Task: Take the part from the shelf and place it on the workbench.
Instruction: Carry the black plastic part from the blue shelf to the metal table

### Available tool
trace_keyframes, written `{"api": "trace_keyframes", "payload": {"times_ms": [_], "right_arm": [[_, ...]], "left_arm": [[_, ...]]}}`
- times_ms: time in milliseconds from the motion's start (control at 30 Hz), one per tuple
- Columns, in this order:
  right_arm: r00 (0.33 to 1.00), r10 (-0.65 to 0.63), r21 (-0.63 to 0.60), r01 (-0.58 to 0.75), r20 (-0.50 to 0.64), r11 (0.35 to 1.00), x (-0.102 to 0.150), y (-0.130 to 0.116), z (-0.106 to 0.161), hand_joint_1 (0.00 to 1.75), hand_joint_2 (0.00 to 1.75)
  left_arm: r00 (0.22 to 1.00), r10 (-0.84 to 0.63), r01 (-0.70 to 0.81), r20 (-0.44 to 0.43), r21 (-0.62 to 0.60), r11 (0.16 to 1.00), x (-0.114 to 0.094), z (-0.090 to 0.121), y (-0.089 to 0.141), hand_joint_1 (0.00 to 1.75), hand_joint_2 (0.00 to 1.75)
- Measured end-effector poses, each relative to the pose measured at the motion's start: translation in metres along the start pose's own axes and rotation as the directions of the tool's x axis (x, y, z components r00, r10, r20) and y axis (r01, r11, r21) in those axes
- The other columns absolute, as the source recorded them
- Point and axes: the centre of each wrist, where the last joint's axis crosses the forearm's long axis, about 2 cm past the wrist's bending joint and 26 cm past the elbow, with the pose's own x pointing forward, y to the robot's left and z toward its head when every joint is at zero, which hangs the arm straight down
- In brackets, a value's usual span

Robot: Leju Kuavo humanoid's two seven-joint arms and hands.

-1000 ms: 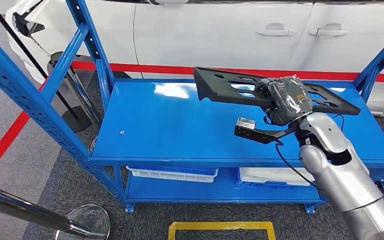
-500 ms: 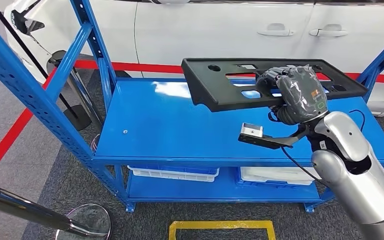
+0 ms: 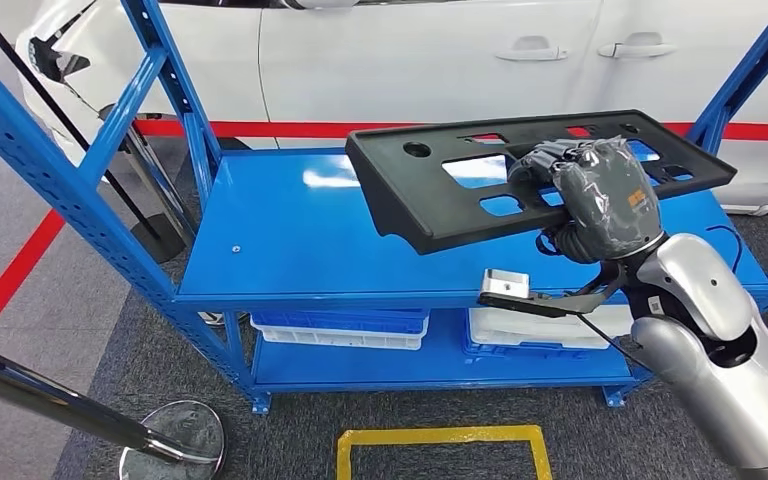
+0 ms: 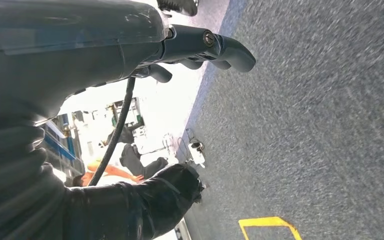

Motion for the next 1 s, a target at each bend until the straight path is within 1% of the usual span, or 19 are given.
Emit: {"api": "trace_keyframes", "payload": {"times_ms": [200,467,633,767,1000], "right_arm": [[1.000,-0.006,-0.006,0.006,0.020,1.000,0.005,-0.002,0.000,1.75,1.75],[1.000,-0.001,0.004,0.001,0.028,1.000,0.003,-0.006,0.001,1.75,1.75],[0.999,0.001,0.014,-0.001,0.037,1.000,0.004,-0.004,0.001,1.75,1.75],[0.999,0.010,0.006,-0.011,0.041,1.000,0.003,-0.008,-0.001,1.75,1.75],[0.999,0.015,0.006,-0.016,0.049,1.000,0.003,-0.011,-0.003,1.75,1.75]], "left_arm": [[1.000,0.005,-0.005,0.003,0.004,1.000,0.002,0.000,0.002,0.00,1.75],[1.000,0.008,-0.008,0.003,0.005,1.000,0.003,0.001,0.002,0.00,1.75],[1.000,0.011,-0.011,0.002,0.005,1.000,0.003,0.000,0.002,0.00,1.75],[1.000,0.011,-0.011,0.007,0.001,1.000,0.005,0.000,-0.001,0.00,1.75],[1.000,0.013,-0.013,0.004,-0.001,1.000,0.004,0.000,-0.001,0.00,1.75]]}}
